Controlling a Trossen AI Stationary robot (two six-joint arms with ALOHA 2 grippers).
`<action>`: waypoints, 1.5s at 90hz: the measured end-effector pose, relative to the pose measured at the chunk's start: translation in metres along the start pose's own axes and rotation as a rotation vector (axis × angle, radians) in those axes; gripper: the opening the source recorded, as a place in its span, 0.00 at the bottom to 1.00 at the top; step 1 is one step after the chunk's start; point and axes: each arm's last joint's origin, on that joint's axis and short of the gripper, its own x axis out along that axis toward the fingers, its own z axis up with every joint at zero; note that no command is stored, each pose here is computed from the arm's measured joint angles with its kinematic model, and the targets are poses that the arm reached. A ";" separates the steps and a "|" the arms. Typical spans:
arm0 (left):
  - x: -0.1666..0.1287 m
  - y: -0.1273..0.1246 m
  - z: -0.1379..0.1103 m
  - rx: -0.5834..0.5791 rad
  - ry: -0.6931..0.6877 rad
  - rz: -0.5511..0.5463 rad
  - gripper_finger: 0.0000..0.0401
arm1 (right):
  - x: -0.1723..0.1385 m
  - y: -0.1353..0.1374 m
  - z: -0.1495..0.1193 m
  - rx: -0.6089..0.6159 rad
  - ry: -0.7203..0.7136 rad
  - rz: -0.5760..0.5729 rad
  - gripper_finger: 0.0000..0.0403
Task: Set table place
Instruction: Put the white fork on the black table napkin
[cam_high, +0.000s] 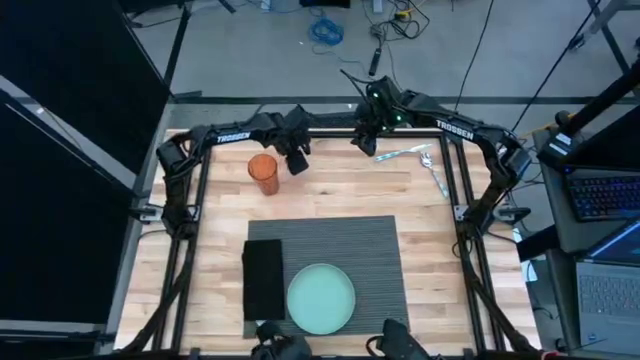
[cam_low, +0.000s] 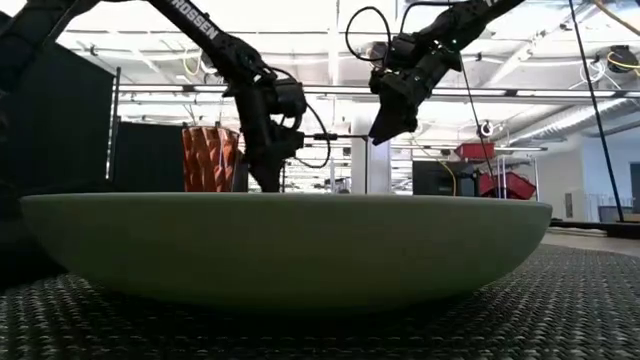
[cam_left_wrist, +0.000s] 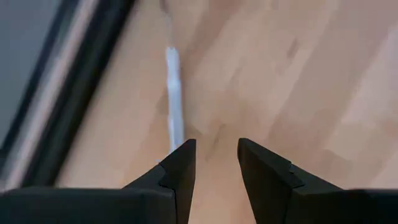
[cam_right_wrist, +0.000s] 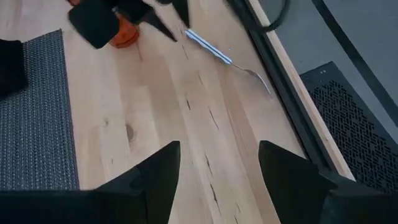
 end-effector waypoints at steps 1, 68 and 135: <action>0.000 0.001 0.000 -0.002 -0.004 0.002 0.27 | 0.000 0.000 0.000 0.000 -0.001 0.000 0.50; 0.023 0.031 -0.003 -0.093 0.071 -0.128 0.27 | 0.000 0.001 -0.001 -0.008 0.008 0.004 0.50; 0.047 0.042 -0.018 -0.140 0.193 -0.148 0.27 | 0.002 0.005 -0.001 -0.034 0.018 0.016 0.50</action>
